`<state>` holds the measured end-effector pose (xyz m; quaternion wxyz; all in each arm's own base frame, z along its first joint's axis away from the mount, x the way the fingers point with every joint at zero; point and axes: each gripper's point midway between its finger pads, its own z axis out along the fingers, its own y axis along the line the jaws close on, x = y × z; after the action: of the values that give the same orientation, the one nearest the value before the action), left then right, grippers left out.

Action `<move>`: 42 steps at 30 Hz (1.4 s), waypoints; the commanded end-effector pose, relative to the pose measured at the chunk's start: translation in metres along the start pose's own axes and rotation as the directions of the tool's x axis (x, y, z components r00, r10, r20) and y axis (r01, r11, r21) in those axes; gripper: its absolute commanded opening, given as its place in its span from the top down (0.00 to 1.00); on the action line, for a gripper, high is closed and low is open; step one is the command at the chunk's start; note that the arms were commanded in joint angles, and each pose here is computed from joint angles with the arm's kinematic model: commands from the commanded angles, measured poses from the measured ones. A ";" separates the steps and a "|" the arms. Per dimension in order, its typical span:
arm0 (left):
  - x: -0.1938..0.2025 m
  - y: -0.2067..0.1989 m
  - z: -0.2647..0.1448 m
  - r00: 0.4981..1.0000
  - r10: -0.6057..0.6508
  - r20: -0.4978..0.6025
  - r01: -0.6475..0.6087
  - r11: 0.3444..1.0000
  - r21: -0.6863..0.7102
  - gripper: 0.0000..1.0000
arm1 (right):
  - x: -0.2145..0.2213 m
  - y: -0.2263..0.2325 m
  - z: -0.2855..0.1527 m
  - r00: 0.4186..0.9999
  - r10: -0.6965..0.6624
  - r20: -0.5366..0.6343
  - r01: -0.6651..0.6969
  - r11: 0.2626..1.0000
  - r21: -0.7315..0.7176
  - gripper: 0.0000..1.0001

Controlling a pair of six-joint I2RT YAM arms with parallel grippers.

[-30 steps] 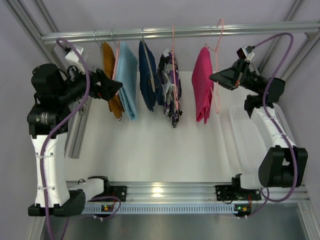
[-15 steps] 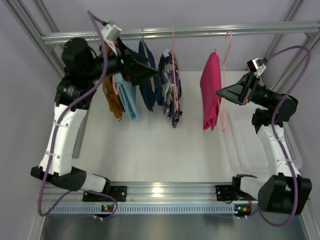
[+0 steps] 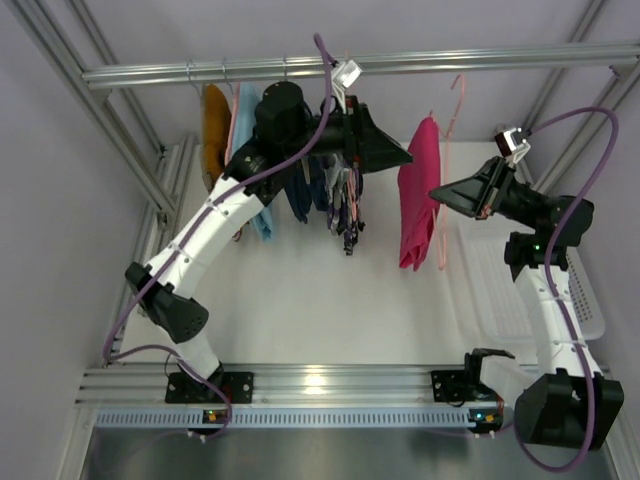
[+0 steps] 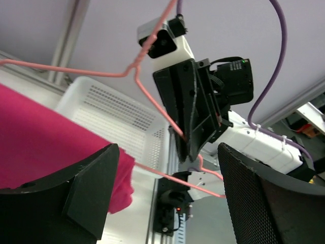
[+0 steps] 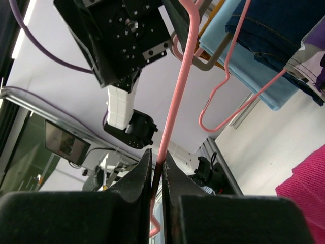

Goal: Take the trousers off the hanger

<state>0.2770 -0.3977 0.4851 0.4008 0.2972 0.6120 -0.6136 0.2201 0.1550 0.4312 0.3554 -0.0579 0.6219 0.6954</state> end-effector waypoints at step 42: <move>-0.033 -0.069 0.059 0.947 -0.302 0.107 0.244 0.897 0.368 1.00 | 0.013 -0.006 0.002 0.950 -0.311 0.023 0.310 0.949 0.052 0.88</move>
<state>0.2668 -0.4929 0.4726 0.2463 0.1968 0.5959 -0.7386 0.2180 0.1621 0.4167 0.4240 -0.0988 0.6276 0.6455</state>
